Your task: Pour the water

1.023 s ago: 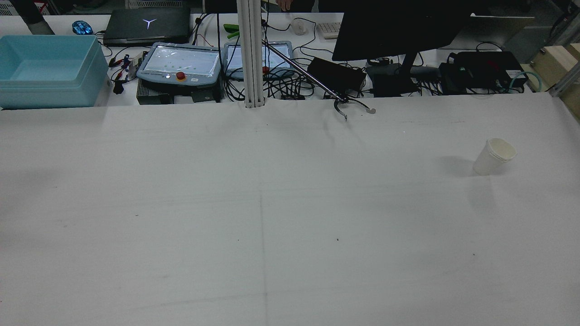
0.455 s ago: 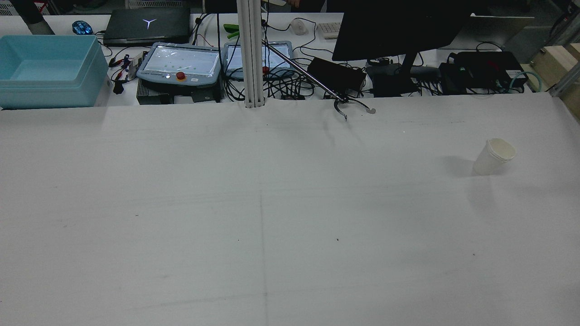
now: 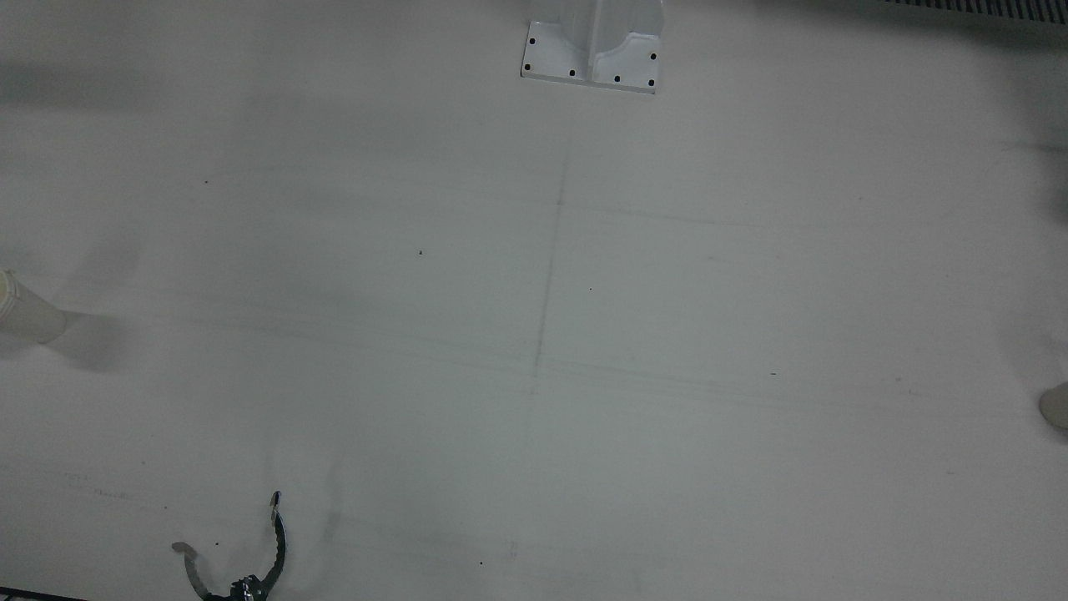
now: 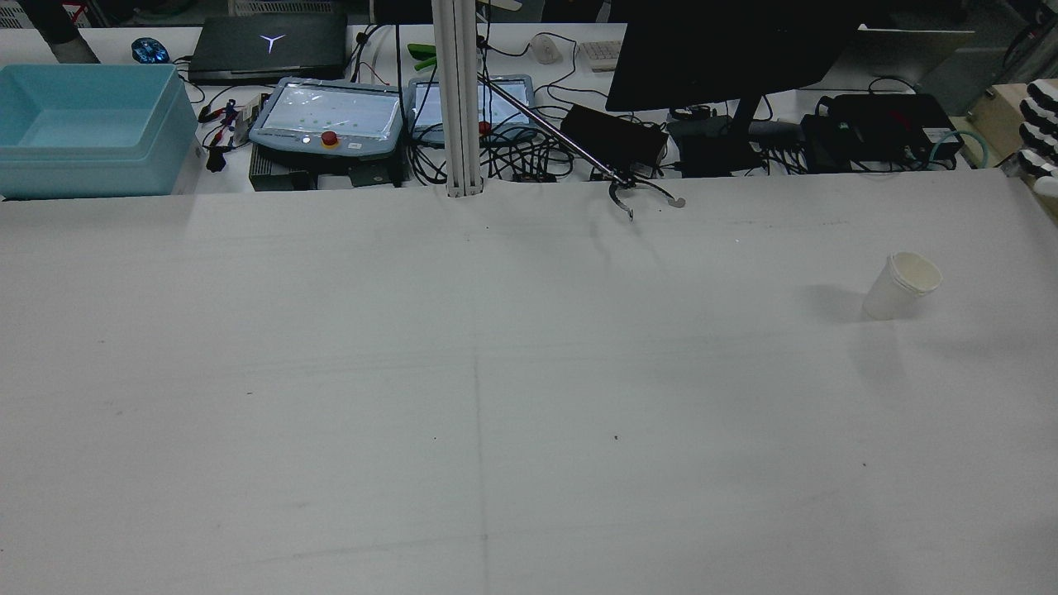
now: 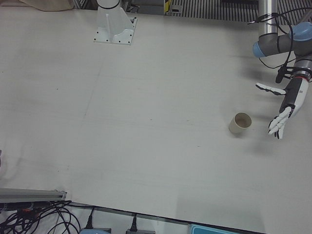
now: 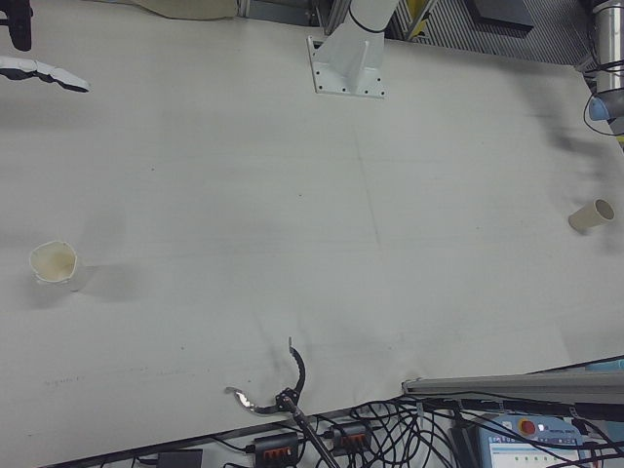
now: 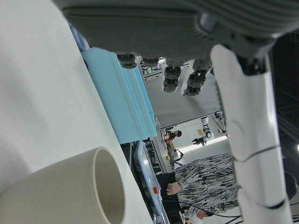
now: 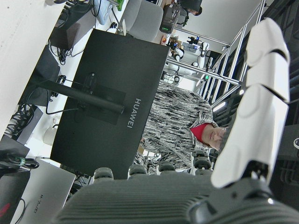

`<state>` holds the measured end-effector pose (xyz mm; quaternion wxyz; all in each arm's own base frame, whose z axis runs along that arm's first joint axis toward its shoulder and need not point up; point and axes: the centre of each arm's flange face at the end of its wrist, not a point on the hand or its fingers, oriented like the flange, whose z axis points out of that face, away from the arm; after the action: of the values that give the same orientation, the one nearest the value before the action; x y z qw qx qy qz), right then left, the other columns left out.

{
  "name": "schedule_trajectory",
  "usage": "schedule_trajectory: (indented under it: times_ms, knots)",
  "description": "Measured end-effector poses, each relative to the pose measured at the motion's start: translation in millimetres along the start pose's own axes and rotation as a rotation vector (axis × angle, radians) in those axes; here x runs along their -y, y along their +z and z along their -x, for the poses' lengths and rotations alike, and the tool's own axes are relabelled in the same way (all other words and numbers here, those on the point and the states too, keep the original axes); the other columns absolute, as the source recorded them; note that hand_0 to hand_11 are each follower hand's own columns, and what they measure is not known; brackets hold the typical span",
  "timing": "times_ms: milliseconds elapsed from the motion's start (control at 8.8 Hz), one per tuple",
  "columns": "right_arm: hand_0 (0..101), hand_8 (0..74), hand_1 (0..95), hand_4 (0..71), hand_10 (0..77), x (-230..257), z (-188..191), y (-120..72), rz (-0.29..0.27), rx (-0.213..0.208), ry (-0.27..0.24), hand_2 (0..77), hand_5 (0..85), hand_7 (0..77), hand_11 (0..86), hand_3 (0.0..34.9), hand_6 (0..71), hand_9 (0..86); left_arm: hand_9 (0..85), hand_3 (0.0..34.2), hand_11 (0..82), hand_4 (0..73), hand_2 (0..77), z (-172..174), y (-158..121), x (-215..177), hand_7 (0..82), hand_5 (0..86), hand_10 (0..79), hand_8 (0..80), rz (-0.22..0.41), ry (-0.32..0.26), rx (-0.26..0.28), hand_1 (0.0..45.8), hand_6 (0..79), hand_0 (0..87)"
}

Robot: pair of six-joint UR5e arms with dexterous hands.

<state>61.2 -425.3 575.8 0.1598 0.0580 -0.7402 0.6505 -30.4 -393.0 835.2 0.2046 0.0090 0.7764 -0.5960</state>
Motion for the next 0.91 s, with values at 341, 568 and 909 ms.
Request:
schedule_trajectory:
  times_ms: [341, 568, 909]
  knots:
    - [49, 0.5, 21.3, 0.0, 0.0, -4, -7, 4.6, 0.01, -0.014, -0.004, 13.6, 4.9, 0.5, 0.5, 12.1, 6.5, 0.5, 0.5, 0.0, 3.8, 23.5, 0.5, 27, 39, 10, 9.3, 0.0, 1.6, 1.6, 0.008, 0.034, 0.043, 16.9, 12.0, 57.9]
    - [49, 0.5, 20.2, 0.0, 0.0, -5, -10, 5.9, 0.013, -0.02, -0.005, 13.6, 4.9, 0.5, 0.5, 12.2, 5.4, 0.5, 0.5, 0.0, 4.4, 19.1, 0.5, 42, 46, 20, 7.1, 0.0, 1.6, 1.6, -0.008, 0.042, 0.046, 16.9, 10.4, 57.6]
    - [49, 0.5, 20.2, 0.0, 0.0, -6, -15, 7.3, 0.016, -0.032, -0.007, 13.6, 4.9, 0.5, 0.5, 12.1, 5.4, 0.5, 0.5, 0.0, 4.4, 19.1, 1.1, 60, 49, 25, 6.5, 0.0, 1.6, 0.5, -0.012, 0.054, 0.057, 13.6, 9.3, 52.3]
